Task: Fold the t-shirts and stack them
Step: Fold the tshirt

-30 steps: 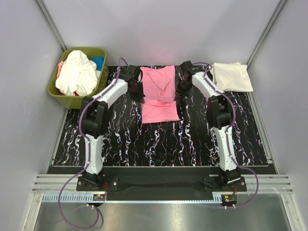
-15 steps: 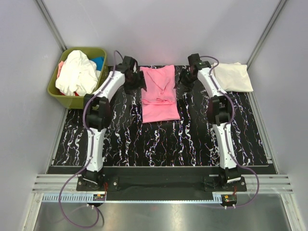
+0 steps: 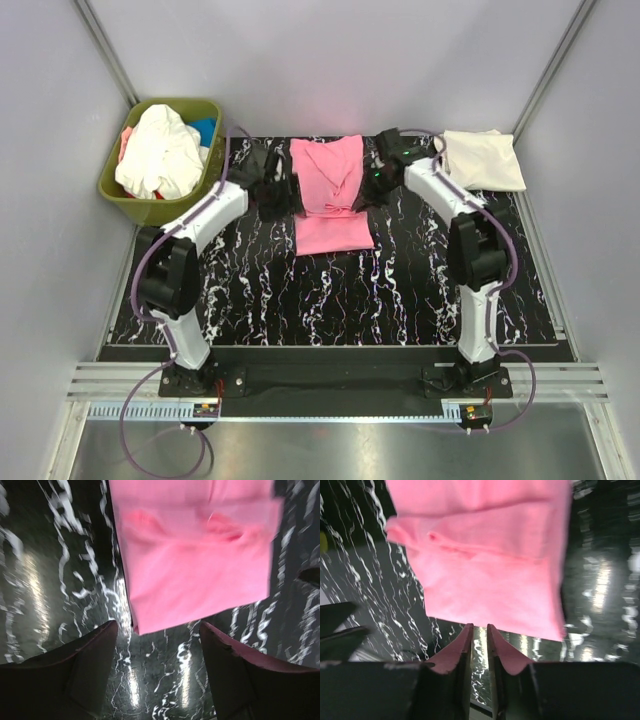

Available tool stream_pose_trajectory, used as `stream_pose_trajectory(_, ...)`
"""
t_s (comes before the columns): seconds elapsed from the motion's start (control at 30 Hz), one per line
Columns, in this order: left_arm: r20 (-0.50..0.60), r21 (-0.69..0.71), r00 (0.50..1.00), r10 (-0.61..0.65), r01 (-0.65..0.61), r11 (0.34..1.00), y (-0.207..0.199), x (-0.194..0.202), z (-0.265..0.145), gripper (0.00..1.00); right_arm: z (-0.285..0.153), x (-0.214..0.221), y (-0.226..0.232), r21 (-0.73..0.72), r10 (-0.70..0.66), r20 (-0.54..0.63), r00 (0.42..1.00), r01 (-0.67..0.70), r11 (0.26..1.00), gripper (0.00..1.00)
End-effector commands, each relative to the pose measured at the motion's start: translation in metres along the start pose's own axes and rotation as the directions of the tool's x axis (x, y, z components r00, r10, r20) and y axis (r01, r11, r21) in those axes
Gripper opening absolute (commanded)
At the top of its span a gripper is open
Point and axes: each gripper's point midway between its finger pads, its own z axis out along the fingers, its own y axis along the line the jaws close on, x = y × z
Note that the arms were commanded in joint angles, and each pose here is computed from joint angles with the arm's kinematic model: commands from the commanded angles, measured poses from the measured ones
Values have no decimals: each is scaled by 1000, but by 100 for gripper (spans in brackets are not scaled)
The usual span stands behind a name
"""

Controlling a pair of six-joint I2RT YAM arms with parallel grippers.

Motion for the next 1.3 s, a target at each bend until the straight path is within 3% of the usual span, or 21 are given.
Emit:
stream_pose_trajectory(0.0,-25,40,1000,-2,3,999,-1,32,13,70,27,26,24,-20,-76,-65,995,75,997,23)
stream_pose_trajectory(0.17,-70,-21,996,59,-61,998,17,54,-16,66,58,25,22,36,-69,-104,992,73,997,16)
stream_pose_trajectory(0.3,-38,-76,985,169,-172,982,24,43,-57,66,79,15,15,90,-79,-126,989,91,992,14)
stream_pose_trajectory(0.47,17,-108,978,210,-207,972,34,47,-94,66,96,-11,8,147,-102,-88,991,114,983,15)
stream_pose_trajectory(0.6,23,-81,985,170,-168,983,36,61,-93,66,90,-65,3,171,-107,44,993,98,980,20)
stream_pose_trajectory(0.67,22,-42,988,152,-151,988,32,67,-87,65,73,-99,7,123,-99,145,984,82,989,27)
stream_pose_trajectory(0.83,28,32,994,105,-105,994,17,66,-66,61,23,-128,23,68,-158,267,951,145,987,32)
stream_pose_trajectory(1.03,0,142,998,57,-57,988,-13,63,-34,53,-18,-73,26,-24,-105,203,973,112,993,15)
stream_pose_trajectory(1.13,-26,185,999,41,-36,982,-27,64,-16,49,-16,-23,18,-118,-59,122,991,73,990,13)
stream_pose_trajectory(1.27,-63,202,998,26,-13,979,-34,67,4,45,10,29,-13,-123,-29,-16,999,27,992,5)
